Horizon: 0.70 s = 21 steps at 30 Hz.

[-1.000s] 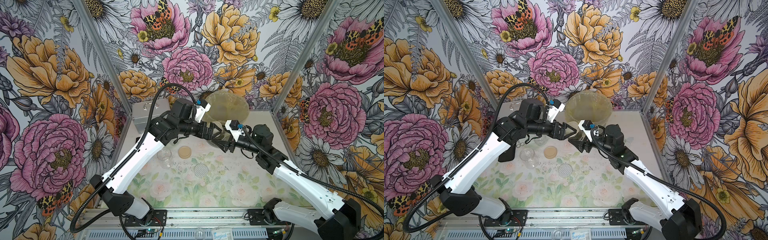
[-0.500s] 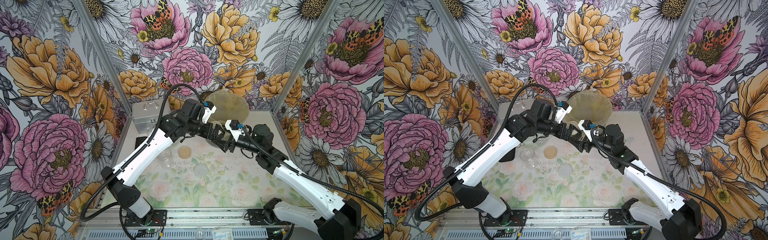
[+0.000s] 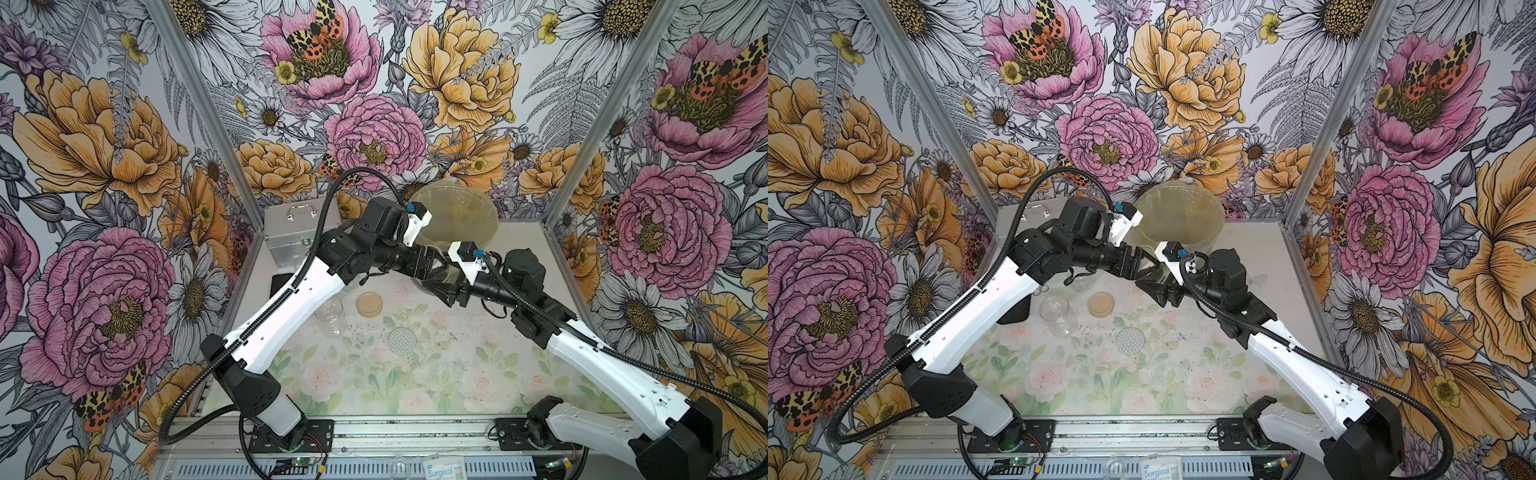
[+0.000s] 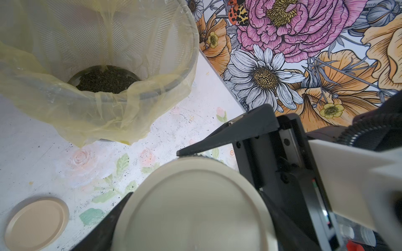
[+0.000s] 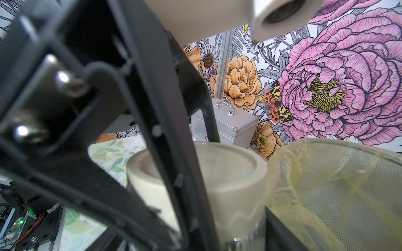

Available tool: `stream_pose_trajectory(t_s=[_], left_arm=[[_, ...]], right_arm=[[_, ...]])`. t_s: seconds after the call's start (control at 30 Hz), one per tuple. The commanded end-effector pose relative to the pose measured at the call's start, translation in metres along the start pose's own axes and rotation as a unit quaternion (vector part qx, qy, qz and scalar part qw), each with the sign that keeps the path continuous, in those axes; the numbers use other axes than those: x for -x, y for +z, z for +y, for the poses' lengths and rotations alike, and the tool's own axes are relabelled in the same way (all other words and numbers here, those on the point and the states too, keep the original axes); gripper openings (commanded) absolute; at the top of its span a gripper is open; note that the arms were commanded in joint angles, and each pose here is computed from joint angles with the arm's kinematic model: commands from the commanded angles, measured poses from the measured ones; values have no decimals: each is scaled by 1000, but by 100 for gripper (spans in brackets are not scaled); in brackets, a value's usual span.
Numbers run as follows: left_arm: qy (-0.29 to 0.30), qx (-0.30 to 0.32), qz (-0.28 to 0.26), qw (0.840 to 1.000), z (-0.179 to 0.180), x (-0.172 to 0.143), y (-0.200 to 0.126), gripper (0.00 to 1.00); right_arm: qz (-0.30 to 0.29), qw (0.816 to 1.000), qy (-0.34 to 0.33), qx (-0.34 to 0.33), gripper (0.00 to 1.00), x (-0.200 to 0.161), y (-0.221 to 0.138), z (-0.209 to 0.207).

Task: Empty moldy tea leaves from jars
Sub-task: Adjust the jar.

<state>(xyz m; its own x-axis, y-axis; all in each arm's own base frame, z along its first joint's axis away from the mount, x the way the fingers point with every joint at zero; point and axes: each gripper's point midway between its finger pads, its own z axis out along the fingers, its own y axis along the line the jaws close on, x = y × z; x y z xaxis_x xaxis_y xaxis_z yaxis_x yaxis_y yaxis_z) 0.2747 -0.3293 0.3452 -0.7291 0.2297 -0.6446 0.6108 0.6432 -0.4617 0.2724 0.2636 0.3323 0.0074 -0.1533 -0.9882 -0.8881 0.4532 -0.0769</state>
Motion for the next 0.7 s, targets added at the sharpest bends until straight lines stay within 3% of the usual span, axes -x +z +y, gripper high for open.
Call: stream_pose_trajectory(t_s=[0.0, 0.3, 0.67], left_arm=[[-16, -30, -12, 999, -18, 4, -20, 49], [-59, -30, -58, 996, -4, 25, -49, 41], [-86, -104, -87, 987, -24, 39, -65, 39]], right_arm=[[-39, 999, -20, -9, 69, 30, -2, -2], [-59, 997, -25, -49, 99, 33, -11, -11], [-103, 993, -47, -32, 100, 41, -8, -6]])
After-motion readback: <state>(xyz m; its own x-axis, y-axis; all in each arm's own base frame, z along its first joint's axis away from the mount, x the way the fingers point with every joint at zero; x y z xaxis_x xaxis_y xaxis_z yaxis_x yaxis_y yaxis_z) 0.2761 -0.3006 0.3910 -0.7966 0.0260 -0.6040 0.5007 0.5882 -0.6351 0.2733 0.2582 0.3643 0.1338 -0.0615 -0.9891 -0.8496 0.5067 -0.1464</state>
